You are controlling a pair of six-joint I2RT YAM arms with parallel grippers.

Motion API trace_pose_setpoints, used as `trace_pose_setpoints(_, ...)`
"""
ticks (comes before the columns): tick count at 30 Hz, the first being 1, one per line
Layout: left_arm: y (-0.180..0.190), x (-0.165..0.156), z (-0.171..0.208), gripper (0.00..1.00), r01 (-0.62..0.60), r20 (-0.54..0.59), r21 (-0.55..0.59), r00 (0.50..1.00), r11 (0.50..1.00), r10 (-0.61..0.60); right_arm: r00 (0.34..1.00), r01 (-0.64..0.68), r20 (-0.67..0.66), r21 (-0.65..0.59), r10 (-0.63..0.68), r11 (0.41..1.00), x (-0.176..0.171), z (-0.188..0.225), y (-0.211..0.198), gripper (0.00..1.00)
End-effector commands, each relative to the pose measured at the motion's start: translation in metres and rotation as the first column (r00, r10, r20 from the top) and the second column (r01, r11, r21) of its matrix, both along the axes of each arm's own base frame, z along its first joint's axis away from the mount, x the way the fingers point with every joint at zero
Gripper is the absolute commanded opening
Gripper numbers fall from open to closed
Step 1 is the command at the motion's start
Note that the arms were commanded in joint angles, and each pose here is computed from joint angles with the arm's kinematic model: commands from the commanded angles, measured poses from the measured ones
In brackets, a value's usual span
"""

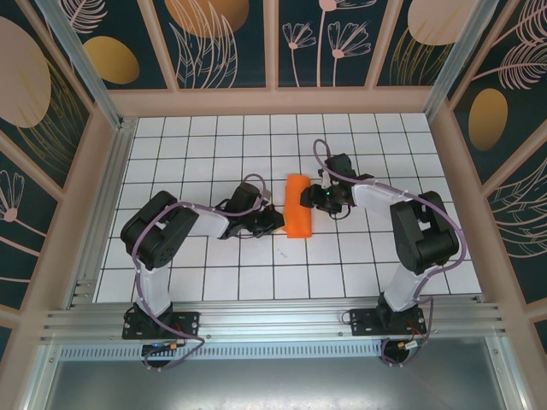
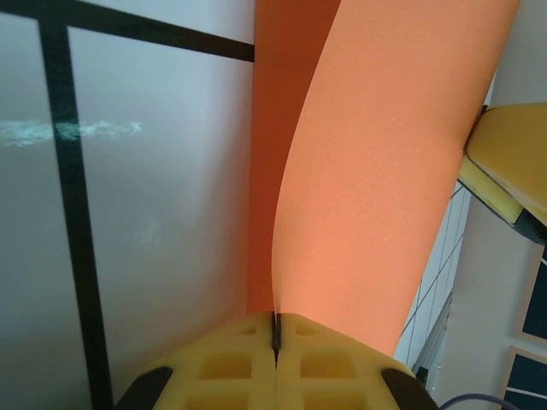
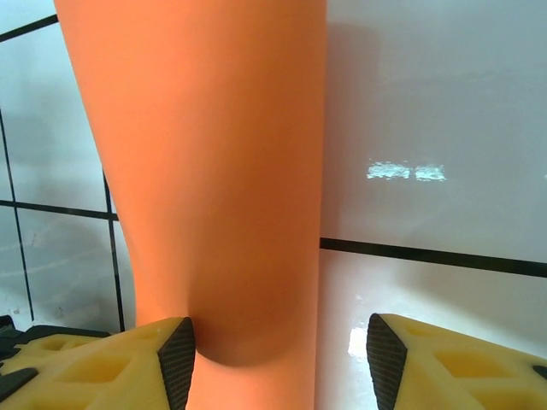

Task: Fold a paper plane with a square sheet of paper (pick it up from the middle)
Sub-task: Hold the square sheet of paper at the center of the table.

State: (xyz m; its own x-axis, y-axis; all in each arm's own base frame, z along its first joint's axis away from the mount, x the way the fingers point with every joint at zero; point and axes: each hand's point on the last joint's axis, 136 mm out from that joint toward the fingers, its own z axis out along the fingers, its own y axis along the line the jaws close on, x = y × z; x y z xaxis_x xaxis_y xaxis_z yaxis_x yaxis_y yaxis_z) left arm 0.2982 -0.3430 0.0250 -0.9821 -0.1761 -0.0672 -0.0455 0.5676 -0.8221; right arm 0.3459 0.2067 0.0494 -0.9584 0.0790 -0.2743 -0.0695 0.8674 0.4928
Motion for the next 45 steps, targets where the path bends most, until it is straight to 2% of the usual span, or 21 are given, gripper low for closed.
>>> trace_pose_setpoints(1, -0.007, 0.002, 0.006, 0.00, 0.024, 0.010, -0.018, 1.000, 1.000, -0.024, 0.997, -0.082, 0.004, 0.041, 0.082, 0.996, -0.002, 0.004, 0.014, 0.61)
trace_pose_setpoints(5, -0.008, 0.004, 0.005, 0.00, 0.022, 0.009, -0.015, 1.000, 1.000, -0.022, 0.996, -0.087, -0.006, 0.032, 0.087, 0.996, 0.000, 0.000, 0.014, 0.60)
trace_pose_setpoints(10, -0.007, 0.004, 0.006, 0.02, 0.016, 0.007, -0.012, 1.000, 1.000, -0.016, 0.997, -0.076, -0.019, -0.024, 0.075, 0.997, 0.000, -0.009, 0.006, 0.49)
trace_pose_setpoints(12, -0.007, 0.005, 0.010, 0.08, 0.015, 0.017, -0.010, 1.000, 1.000, -0.015, 0.997, -0.079, -0.021, -0.039, 0.078, 0.996, 0.000, -0.012, 0.004, 0.47)
trace_pose_setpoints(16, 0.001, 0.015, 0.024, 0.30, -0.028, 0.061, 0.026, 0.998, 0.999, 0.026, 0.994, -0.103, -0.032, -0.069, 0.101, 0.992, -0.003, -0.019, 0.000, 0.46)
trace_pose_setpoints(21, 0.024, 0.032, 0.043, 0.41, -0.146, 0.133, 0.069, 0.982, 0.987, 0.136, 0.990, -0.140, -0.051, -0.118, 0.135, 0.983, -0.007, -0.031, -0.005, 0.46)
trace_pose_setpoints(28, 0.044, 0.040, 0.043, 0.43, -0.245, 0.157, 0.103, 0.961, 0.964, 0.228, 0.986, -0.165, -0.063, -0.179, 0.156, 0.970, -0.009, -0.040, -0.007, 0.46)
trace_pose_setpoints(45, 0.055, 0.040, 0.031, 0.48, -0.272, 0.150, 0.158, 0.957, 0.949, 0.249, 0.981, -0.192, -0.101, -0.302, 0.168, 0.934, -0.014, -0.056, -0.013, 0.52)
